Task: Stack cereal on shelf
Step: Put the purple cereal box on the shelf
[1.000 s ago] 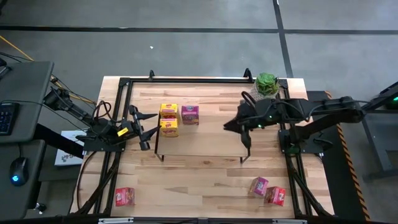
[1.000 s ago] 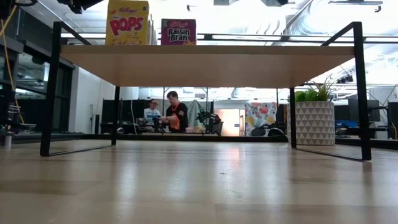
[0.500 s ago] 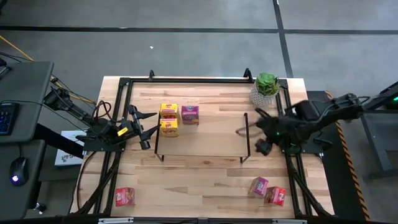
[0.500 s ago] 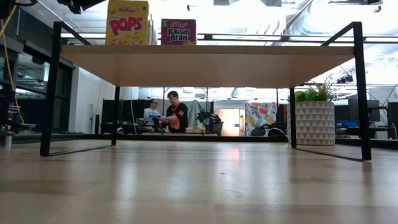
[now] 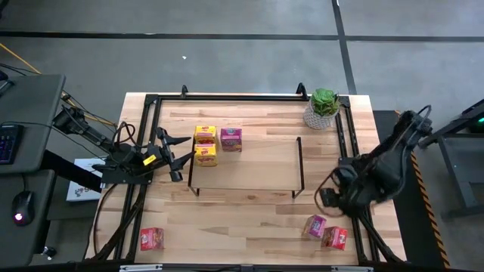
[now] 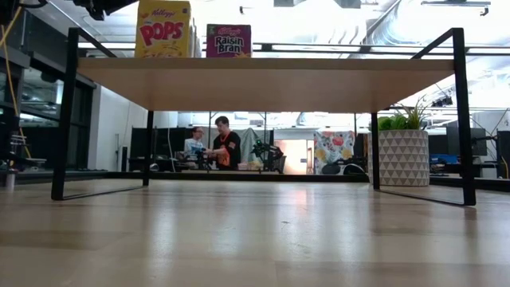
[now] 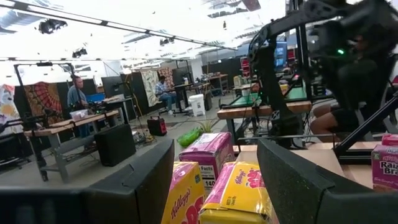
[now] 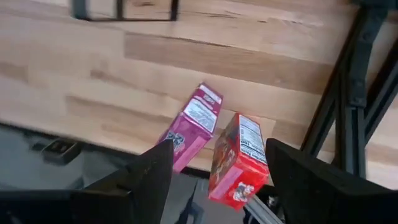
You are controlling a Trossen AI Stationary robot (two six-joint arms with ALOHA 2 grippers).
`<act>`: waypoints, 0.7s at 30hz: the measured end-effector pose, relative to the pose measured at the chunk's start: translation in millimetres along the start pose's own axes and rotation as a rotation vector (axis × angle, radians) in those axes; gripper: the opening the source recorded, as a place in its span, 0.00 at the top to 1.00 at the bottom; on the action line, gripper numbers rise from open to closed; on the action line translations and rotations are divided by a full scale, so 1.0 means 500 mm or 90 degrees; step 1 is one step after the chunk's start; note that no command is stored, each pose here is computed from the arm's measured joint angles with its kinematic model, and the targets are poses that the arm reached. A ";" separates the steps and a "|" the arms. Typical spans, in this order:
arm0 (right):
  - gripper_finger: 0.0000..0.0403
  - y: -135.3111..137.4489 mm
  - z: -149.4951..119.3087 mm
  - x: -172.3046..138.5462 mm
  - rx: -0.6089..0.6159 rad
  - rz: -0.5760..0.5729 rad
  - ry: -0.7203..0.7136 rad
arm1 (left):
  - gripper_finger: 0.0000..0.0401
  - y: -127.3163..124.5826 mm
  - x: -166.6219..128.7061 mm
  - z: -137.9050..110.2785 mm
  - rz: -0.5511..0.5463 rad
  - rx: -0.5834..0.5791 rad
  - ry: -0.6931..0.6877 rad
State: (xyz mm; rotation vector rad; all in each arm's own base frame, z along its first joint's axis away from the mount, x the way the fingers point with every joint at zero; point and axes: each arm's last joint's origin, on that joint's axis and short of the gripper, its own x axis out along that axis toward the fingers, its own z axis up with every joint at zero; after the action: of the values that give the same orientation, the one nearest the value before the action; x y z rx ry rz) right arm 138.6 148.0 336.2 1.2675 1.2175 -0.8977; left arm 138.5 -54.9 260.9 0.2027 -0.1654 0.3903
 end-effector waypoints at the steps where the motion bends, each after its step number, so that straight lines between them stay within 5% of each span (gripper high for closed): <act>1: 0.38 0.006 -0.012 0.012 0.007 -0.006 -0.004 | 0.45 0.000 0.000 0.000 0.000 -0.006 0.000; 8: 0.38 0.055 -0.076 0.094 0.014 -0.012 -0.015 | 0.45 0.000 0.000 0.000 -0.001 -0.028 0.000; 21: 0.38 0.090 -0.111 0.183 0.048 -0.055 -0.046 | 0.45 0.000 0.000 0.000 -0.002 -0.057 0.000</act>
State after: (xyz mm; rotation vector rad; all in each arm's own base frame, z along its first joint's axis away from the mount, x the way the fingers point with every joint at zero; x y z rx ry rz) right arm 190.0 220.8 262.0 1.2391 1.1979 -1.0526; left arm 138.6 -55.0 260.9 0.1155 -0.1826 0.3783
